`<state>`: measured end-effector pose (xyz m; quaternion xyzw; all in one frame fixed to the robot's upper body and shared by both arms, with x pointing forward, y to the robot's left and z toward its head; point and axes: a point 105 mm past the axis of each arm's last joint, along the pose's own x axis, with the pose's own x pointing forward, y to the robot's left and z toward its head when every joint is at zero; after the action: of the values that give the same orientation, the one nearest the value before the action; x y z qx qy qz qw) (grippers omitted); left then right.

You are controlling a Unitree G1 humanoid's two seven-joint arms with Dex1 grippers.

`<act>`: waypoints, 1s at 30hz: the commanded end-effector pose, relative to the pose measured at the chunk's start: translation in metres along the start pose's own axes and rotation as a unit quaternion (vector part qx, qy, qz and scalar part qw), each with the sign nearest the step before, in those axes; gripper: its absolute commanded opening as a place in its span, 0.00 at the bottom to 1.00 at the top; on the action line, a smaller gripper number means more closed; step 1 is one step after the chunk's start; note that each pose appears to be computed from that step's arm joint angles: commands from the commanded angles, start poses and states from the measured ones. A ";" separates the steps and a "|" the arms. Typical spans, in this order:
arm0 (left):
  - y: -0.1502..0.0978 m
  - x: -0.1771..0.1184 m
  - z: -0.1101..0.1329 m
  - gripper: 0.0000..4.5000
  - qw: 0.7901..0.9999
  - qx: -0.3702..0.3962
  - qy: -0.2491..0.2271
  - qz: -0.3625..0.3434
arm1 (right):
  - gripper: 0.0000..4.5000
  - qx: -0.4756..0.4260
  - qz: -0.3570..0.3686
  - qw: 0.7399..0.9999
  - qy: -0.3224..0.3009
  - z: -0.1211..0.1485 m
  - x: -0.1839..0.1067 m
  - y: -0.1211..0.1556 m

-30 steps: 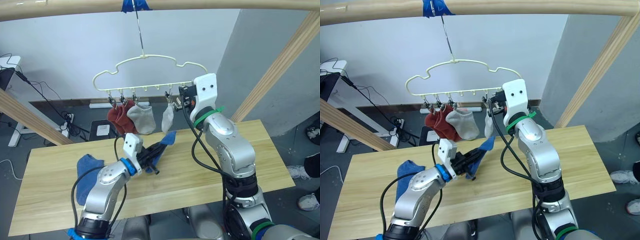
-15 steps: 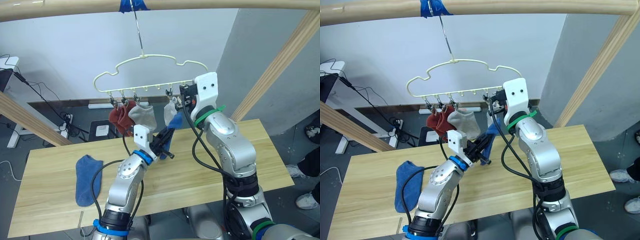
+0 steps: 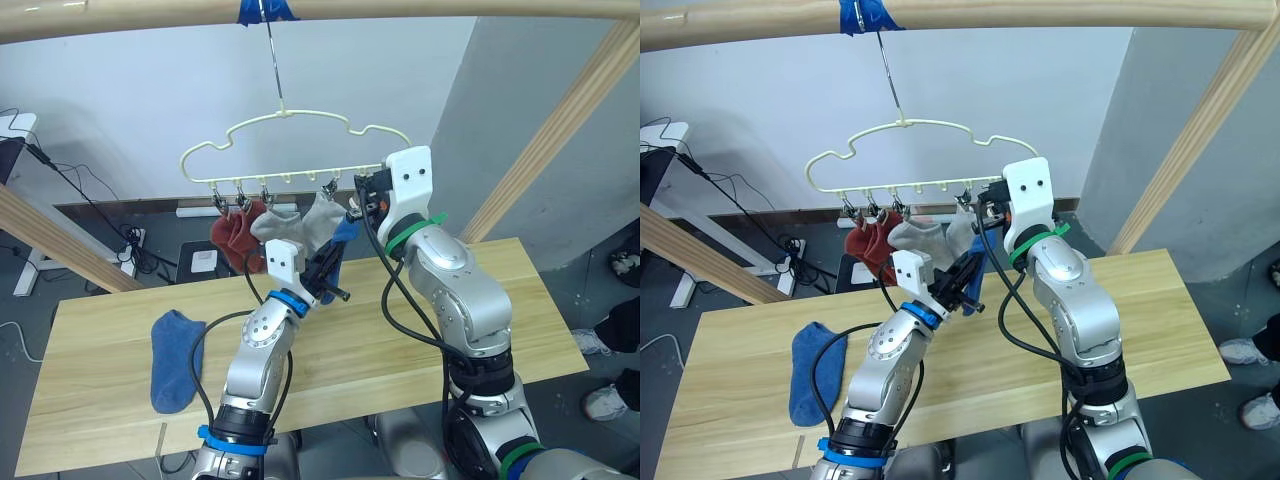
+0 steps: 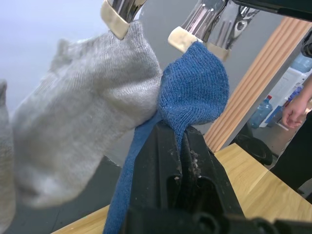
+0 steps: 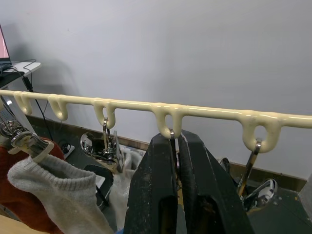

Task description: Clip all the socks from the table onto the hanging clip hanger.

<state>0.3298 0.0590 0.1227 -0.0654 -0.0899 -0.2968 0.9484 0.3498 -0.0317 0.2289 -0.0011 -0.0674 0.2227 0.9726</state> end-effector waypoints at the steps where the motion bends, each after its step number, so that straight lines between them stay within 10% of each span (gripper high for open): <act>1: -0.004 0.003 0.004 0.00 1.000 0.005 -0.005 -0.010 | 0.00 0.009 0.003 1.000 -0.030 0.017 -0.004 0.003; 30: -0.004 0.017 0.020 0.00 1.000 -0.010 -0.026 -0.003 | 0.00 0.014 0.009 1.000 -0.018 0.012 -0.004 0.005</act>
<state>0.3406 0.0525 0.1269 -0.0750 -0.0782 -0.2955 0.9492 0.3480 -0.0295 0.2285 0.0100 -0.0593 0.2280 0.9718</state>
